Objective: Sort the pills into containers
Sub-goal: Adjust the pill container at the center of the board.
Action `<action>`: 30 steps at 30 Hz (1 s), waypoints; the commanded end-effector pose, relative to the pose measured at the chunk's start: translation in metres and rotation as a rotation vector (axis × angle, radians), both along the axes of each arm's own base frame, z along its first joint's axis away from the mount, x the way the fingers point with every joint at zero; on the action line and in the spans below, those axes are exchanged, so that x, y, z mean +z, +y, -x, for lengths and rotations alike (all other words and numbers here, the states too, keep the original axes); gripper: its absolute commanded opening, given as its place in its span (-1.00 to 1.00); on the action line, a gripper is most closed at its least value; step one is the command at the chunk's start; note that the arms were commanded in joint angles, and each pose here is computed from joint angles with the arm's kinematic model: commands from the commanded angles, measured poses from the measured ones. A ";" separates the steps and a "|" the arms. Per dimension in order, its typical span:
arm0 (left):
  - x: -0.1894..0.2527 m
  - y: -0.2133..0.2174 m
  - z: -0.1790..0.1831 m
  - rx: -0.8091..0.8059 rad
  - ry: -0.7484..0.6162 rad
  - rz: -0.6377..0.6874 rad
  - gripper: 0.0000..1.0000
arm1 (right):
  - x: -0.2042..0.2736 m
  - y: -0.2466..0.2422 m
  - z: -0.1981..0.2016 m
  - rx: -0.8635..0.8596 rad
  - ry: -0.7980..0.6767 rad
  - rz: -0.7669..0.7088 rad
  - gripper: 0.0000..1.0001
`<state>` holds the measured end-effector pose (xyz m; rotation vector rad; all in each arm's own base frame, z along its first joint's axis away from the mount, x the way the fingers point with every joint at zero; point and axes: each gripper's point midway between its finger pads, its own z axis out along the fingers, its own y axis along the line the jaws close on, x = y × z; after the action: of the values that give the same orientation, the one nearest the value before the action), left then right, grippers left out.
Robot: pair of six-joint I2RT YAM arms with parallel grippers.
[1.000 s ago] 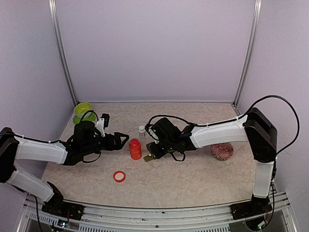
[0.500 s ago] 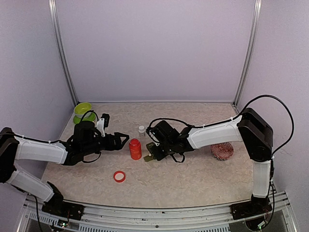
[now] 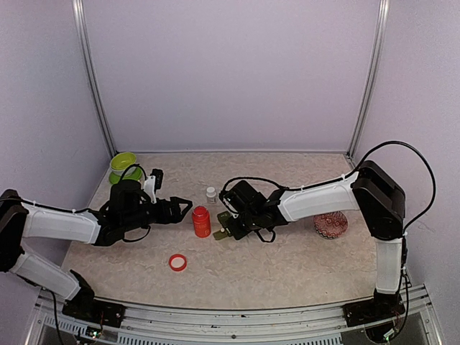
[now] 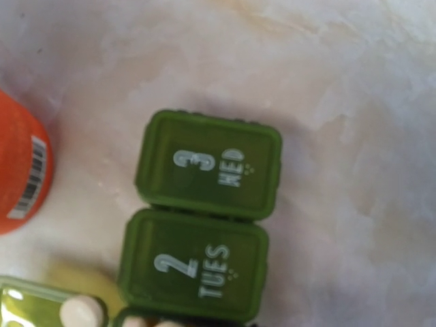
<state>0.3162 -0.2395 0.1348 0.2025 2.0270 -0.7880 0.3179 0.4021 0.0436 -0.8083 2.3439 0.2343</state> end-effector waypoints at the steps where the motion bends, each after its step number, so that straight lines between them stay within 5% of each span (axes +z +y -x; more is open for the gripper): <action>1: 0.001 0.000 -0.001 -0.001 -0.008 0.016 0.98 | 0.017 0.007 -0.004 0.002 -0.004 -0.046 -0.57; 17: -0.001 -0.001 -0.002 -0.001 -0.002 0.016 0.98 | 0.051 0.027 0.003 0.064 -0.031 -0.126 -0.47; 30: -0.002 -0.001 -0.002 0.002 -0.001 0.016 0.98 | 0.033 0.052 0.020 0.129 -0.014 -0.104 -0.30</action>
<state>0.3172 -0.2407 0.1331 0.2028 2.0265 -0.7918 0.2977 0.4415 0.0758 -0.8970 2.2655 0.3929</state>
